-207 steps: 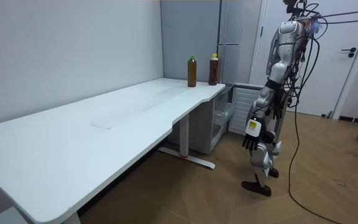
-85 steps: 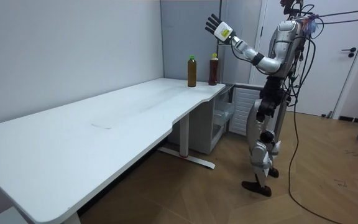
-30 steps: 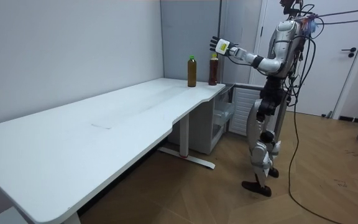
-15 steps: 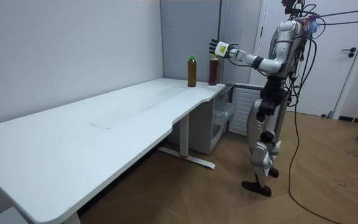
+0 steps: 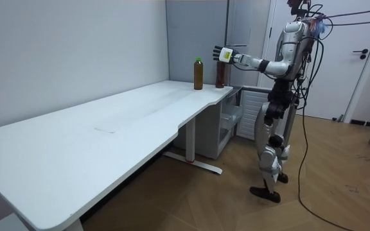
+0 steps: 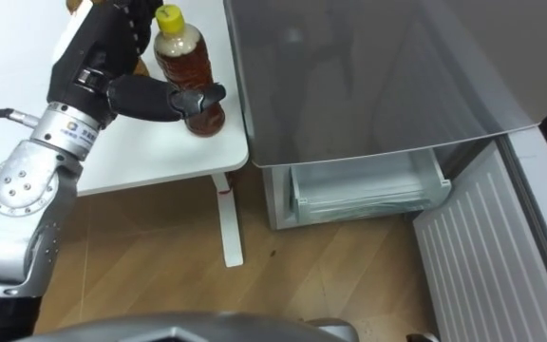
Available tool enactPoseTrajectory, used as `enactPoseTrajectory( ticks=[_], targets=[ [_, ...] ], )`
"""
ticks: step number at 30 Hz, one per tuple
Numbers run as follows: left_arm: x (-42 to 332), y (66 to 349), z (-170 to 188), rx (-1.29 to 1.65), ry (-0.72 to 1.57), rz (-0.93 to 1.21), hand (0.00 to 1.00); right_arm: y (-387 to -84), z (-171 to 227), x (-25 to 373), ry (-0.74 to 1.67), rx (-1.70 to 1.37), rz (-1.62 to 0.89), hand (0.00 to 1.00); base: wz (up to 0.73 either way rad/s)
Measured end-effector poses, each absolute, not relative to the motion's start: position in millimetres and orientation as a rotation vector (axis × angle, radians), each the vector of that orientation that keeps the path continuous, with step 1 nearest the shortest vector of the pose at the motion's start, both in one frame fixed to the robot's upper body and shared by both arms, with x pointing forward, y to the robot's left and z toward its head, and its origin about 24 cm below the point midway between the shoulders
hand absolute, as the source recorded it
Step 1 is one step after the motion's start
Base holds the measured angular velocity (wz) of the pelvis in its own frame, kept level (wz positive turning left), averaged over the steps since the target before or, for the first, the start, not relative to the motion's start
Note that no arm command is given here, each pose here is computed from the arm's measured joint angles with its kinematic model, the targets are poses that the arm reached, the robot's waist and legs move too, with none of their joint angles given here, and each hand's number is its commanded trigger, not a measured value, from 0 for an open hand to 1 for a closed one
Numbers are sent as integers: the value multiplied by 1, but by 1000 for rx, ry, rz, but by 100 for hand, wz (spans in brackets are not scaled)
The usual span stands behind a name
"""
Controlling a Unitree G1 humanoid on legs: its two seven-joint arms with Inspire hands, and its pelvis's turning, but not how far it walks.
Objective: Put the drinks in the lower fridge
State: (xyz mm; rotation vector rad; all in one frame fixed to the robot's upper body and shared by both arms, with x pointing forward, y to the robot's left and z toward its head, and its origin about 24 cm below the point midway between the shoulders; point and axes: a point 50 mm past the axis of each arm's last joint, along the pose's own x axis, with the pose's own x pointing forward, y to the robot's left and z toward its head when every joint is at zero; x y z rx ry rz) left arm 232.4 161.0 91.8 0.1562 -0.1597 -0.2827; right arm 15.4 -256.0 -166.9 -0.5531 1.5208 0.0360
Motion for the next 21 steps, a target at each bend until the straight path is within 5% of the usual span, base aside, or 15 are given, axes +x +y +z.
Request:
enactPoseTrajectory(
  ticks=[21],
  targets=[
    [236,167,69,94,-44,-231,0,-247,-169,14,1562,-546,99,0,-1]
  ],
)
